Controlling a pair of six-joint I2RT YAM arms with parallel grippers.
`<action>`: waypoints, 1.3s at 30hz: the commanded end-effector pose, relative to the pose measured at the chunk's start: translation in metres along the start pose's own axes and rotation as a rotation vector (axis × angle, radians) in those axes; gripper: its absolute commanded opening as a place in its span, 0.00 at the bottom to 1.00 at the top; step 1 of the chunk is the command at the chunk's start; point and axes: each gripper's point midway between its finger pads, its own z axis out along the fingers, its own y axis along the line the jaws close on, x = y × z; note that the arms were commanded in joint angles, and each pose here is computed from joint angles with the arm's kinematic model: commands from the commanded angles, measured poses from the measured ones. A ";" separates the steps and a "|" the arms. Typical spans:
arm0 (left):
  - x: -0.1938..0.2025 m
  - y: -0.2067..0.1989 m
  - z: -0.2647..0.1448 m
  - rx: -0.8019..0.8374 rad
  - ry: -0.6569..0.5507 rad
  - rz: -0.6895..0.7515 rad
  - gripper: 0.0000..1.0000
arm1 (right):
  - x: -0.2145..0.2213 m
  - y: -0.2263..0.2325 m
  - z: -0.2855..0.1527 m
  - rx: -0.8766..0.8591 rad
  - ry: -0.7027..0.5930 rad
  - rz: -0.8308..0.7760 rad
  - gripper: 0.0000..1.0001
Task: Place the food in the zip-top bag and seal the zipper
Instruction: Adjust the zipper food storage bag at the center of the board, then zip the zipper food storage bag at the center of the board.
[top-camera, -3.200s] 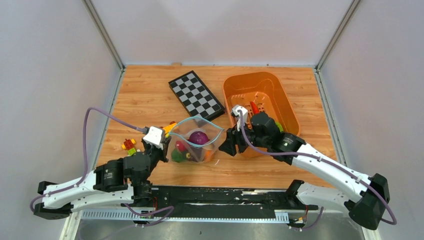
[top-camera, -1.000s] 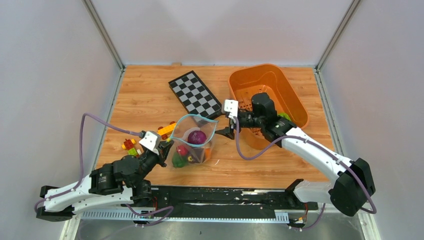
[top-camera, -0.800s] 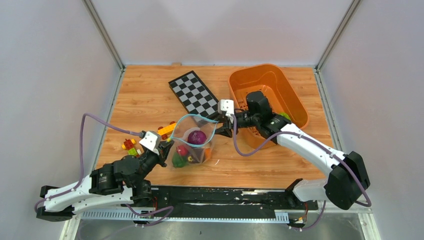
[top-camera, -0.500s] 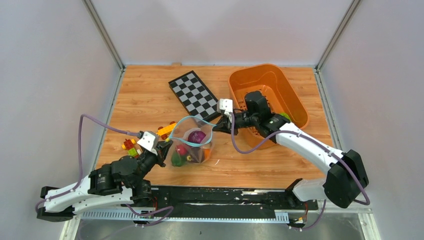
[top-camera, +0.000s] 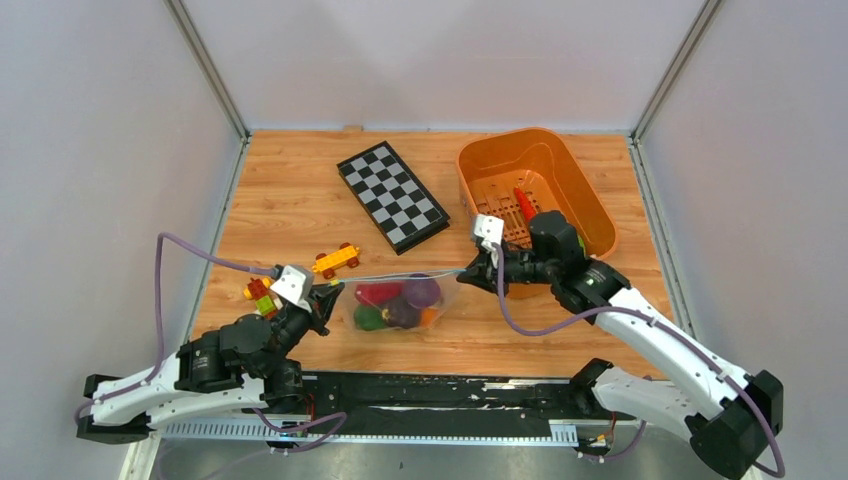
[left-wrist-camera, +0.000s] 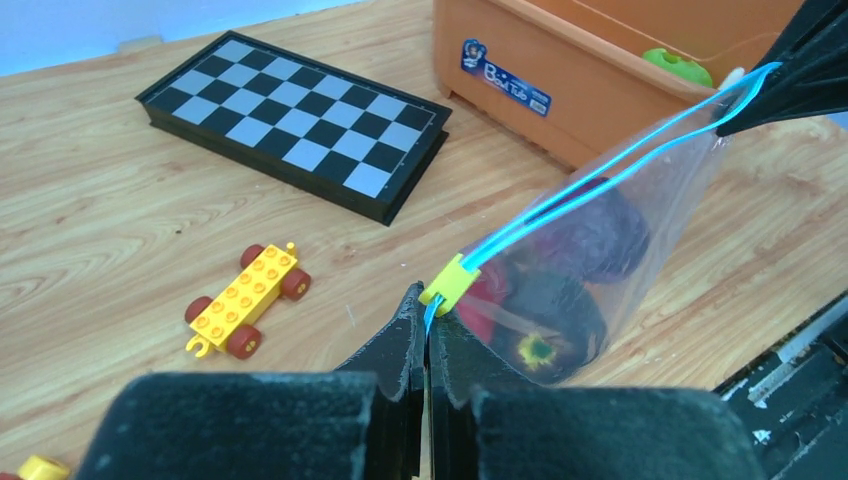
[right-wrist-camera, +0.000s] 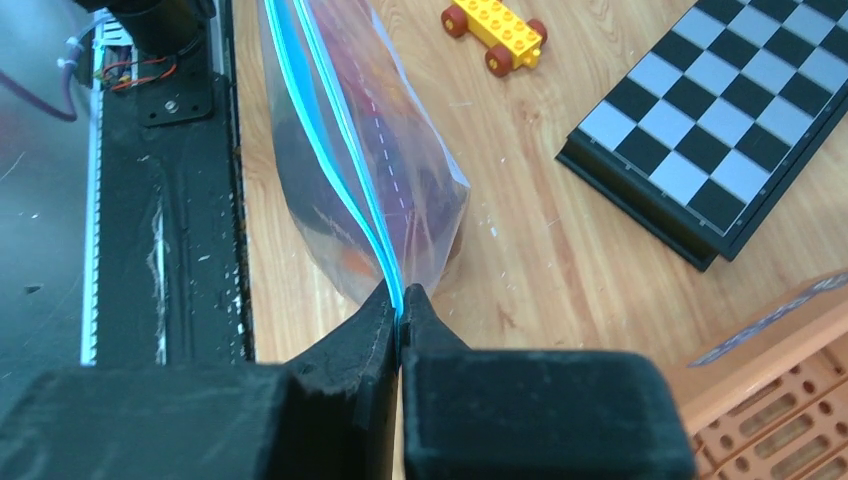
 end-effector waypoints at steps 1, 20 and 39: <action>-0.011 -0.002 0.000 0.005 -0.039 -0.046 0.00 | 0.014 0.004 -0.024 0.056 0.025 0.051 0.01; -0.008 -0.040 0.015 0.139 -0.016 0.024 0.00 | -0.051 0.000 -0.047 0.101 -0.112 -0.018 0.80; -0.018 -0.050 0.010 0.200 -0.039 -0.023 0.00 | -0.122 0.072 0.056 -0.178 -0.082 -0.347 0.89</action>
